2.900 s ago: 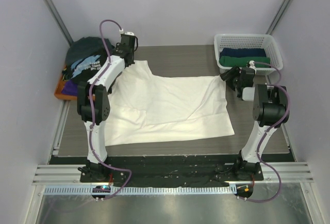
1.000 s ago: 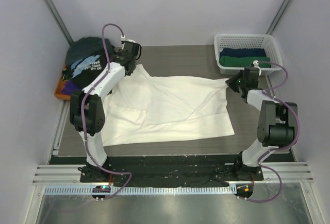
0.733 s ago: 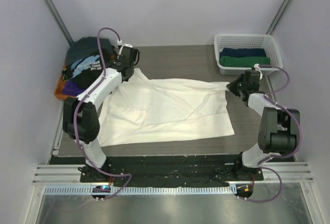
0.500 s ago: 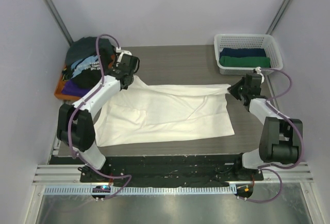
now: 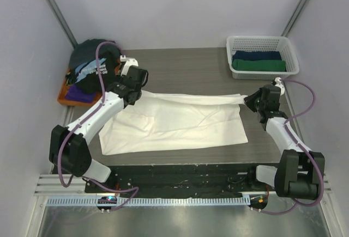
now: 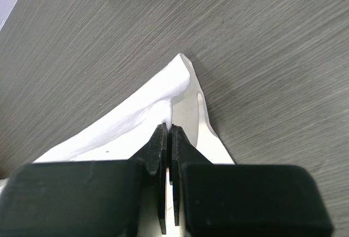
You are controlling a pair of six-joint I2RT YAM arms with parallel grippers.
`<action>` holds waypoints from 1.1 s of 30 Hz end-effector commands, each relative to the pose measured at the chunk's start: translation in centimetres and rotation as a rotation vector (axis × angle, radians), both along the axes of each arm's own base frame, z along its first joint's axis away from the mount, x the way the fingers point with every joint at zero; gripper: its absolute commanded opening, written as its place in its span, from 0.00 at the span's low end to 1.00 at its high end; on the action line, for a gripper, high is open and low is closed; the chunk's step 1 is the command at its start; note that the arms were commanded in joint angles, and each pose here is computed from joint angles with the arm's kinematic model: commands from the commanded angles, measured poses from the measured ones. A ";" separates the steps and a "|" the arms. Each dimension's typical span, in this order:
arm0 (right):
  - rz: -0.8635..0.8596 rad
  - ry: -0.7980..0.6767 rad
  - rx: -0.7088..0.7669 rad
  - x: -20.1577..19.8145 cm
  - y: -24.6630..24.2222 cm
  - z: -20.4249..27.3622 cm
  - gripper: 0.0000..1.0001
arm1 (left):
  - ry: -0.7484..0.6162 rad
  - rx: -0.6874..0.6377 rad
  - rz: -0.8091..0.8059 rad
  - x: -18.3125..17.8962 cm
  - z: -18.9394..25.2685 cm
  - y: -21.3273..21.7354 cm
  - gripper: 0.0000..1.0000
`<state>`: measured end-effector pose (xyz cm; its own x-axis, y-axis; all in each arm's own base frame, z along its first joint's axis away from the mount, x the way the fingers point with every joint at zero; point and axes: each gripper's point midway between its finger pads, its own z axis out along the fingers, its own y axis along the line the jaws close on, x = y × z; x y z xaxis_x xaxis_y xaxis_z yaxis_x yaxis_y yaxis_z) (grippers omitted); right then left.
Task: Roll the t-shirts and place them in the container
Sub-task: Fold the T-shirt at the center of the board.
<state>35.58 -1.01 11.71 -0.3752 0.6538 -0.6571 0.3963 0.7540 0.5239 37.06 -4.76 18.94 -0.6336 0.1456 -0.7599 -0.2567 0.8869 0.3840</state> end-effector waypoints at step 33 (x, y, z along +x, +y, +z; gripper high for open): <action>-0.084 -0.064 0.010 -5.2 -0.4 0.3 0.52 | 0.021 -0.310 0.066 -11.4 -7.2 0.0 0.00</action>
